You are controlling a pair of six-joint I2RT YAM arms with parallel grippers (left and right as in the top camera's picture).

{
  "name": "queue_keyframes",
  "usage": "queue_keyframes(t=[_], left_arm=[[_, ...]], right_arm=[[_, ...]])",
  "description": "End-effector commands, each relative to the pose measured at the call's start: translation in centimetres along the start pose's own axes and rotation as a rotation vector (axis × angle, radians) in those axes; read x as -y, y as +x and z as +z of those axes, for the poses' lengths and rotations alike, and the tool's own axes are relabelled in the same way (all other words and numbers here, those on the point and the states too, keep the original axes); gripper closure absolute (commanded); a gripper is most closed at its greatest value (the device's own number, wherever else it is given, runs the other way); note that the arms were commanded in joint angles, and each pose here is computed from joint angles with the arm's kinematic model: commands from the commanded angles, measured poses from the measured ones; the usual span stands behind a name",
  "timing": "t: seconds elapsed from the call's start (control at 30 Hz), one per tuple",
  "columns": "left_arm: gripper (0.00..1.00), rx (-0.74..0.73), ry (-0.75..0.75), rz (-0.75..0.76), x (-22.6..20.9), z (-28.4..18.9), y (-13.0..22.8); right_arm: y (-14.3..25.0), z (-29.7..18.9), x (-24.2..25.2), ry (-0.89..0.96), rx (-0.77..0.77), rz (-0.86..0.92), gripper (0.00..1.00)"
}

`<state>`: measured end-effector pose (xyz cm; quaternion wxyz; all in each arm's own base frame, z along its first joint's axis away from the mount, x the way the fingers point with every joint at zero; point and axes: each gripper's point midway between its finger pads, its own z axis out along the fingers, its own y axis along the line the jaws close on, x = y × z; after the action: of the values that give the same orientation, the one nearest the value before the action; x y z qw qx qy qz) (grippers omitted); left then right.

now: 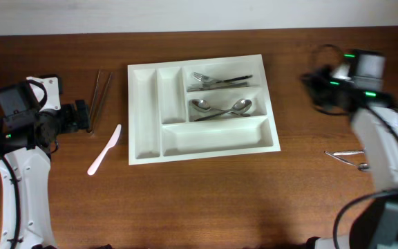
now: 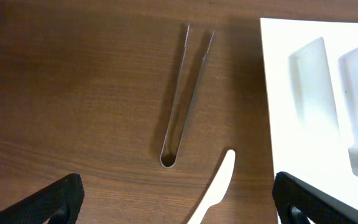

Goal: Pack container
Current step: 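Lower the spoon into the middle compartment and open the right gripper, then move the right gripper back to the right of the tray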

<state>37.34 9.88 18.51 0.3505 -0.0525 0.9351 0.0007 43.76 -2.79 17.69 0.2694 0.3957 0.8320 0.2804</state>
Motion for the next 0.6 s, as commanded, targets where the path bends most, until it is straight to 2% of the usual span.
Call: queue_keyframes(t=[0.0, 0.13, 0.23, 0.33, 0.43, 0.57], left_arm=[[0.01, 0.021, 0.006, 0.014, 0.0, -0.3, -0.8], [0.01, 0.021, 0.006, 0.014, 0.0, -0.3, -0.8], [0.01, 0.021, 0.006, 0.014, 0.0, -0.3, -0.8], [0.01, 0.021, 0.006, 0.014, 0.0, -0.3, -0.8], [0.01, 0.021, 0.006, 0.014, 0.0, -0.3, -0.8], [0.01, 0.021, 0.006, 0.014, 0.0, -0.3, -0.8]], right_arm=[[-3.3, -3.5, 5.3, 0.097, 0.043, -0.05, 0.71], [-4.7, -6.5, 13.8, 0.297, 0.036, 0.099, 0.71], [-4.8, -8.0, 17.6, 0.361, 0.014, 0.149, 0.7], [-5.0, -8.9, 20.5, 0.4, 0.015, 0.174, 0.54], [-5.3, -9.8, 23.6, 0.472, 0.038, 0.231, 0.46], [-5.9, -10.6, 27.7, 0.536, 0.041, 0.267, 0.44]])
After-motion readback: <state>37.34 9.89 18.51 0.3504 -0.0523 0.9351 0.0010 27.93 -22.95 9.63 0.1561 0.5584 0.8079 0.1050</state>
